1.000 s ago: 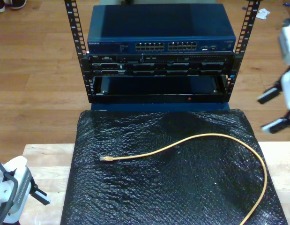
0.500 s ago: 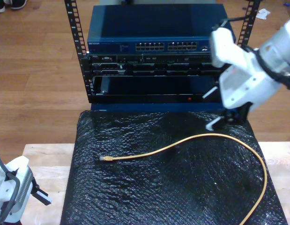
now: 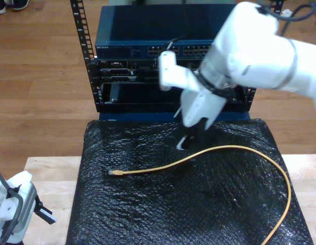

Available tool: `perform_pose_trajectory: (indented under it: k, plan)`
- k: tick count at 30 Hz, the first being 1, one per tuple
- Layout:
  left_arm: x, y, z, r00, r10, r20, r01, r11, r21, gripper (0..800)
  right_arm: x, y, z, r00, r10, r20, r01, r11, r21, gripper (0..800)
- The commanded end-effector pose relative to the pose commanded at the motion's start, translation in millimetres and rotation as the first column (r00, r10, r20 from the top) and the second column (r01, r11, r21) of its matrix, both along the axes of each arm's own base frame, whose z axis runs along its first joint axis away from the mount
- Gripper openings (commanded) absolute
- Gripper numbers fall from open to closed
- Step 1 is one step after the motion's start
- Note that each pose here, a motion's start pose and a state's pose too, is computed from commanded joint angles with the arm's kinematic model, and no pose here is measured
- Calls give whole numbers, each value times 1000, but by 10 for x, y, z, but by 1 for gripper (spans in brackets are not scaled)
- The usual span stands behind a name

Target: Grab the cable and plug it in

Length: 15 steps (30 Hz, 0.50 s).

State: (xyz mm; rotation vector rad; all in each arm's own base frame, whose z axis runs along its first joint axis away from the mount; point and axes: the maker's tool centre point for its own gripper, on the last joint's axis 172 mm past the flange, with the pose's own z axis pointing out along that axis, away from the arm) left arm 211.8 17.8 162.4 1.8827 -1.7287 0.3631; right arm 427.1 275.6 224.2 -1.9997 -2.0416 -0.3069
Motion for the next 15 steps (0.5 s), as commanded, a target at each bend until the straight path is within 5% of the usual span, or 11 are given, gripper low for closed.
perform_pose_trajectory:
  k: [15]
  plan:
    - [0,-4,-4,1000,2,-3,-2,1000,-2,800,-4,717,-705,1000,8,28,-1,971,-238,791]
